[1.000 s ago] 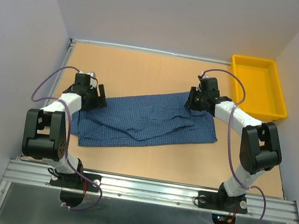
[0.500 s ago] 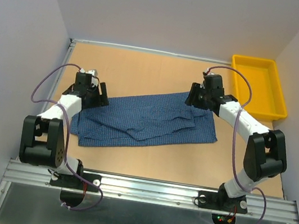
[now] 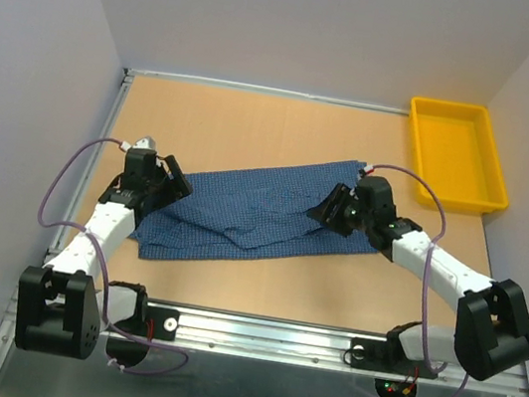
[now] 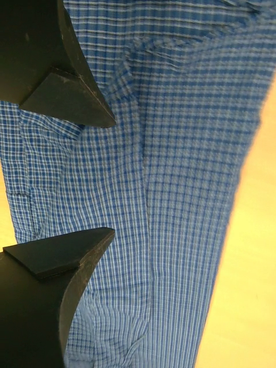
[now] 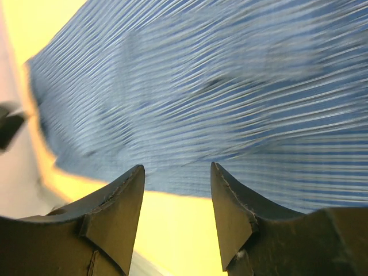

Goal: Fold and stack the long sleeve shirts
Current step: Fold the shirt

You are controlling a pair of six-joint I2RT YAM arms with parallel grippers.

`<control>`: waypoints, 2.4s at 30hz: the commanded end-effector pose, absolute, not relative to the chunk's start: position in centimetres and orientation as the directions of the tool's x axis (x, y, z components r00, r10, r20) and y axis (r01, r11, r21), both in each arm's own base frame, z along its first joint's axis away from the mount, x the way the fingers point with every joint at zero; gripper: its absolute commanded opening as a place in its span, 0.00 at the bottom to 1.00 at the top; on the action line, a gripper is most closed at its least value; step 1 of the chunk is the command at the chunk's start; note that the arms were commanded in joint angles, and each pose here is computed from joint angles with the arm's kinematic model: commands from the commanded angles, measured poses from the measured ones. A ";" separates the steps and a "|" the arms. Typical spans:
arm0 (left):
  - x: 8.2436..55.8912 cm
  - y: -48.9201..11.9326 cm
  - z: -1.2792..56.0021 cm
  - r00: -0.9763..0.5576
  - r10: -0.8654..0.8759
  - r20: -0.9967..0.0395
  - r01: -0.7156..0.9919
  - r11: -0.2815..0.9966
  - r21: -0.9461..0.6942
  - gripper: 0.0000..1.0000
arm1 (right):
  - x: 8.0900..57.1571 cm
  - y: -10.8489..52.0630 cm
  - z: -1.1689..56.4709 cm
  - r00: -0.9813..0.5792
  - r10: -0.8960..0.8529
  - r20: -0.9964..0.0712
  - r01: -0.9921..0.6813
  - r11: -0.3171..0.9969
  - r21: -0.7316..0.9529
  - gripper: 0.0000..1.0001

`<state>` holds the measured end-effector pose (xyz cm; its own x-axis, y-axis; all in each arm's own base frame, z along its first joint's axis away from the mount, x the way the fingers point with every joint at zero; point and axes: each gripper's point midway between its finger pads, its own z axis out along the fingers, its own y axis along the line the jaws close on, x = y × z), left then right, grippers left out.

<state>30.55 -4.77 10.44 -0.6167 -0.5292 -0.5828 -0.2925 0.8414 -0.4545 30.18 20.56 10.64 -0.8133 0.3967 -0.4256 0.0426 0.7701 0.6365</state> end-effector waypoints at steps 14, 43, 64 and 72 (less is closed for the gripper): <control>29.1 -4.5 5.9 -0.575 -0.657 -0.487 -0.441 0.750 -0.493 0.78 | 32.0 16.1 10.3 -0.632 0.500 -0.592 0.161 0.832 0.531 0.55; 28.2 -4.5 4.0 -0.613 -0.631 -0.476 -0.438 0.773 -0.460 0.79 | 35.6 15.2 8.2 -0.726 0.447 -0.522 0.107 0.824 0.556 0.22; 28.3 -4.5 3.9 -0.617 -0.626 -0.477 -0.435 0.776 -0.456 0.79 | 37.7 10.5 10.4 -0.617 0.344 -0.708 0.136 0.933 0.334 0.07; 28.5 -4.4 4.7 -0.616 -0.620 -0.486 -0.427 0.781 -0.455 0.79 | 38.2 10.9 11.6 -0.636 0.292 -0.714 0.090 0.947 0.307 0.42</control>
<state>28.27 -4.66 4.03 -0.6174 -0.6357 -0.4633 -0.4436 0.7678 -0.4624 36.80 11.23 8.93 -0.6731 0.3180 -0.6677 0.1158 0.9370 0.3296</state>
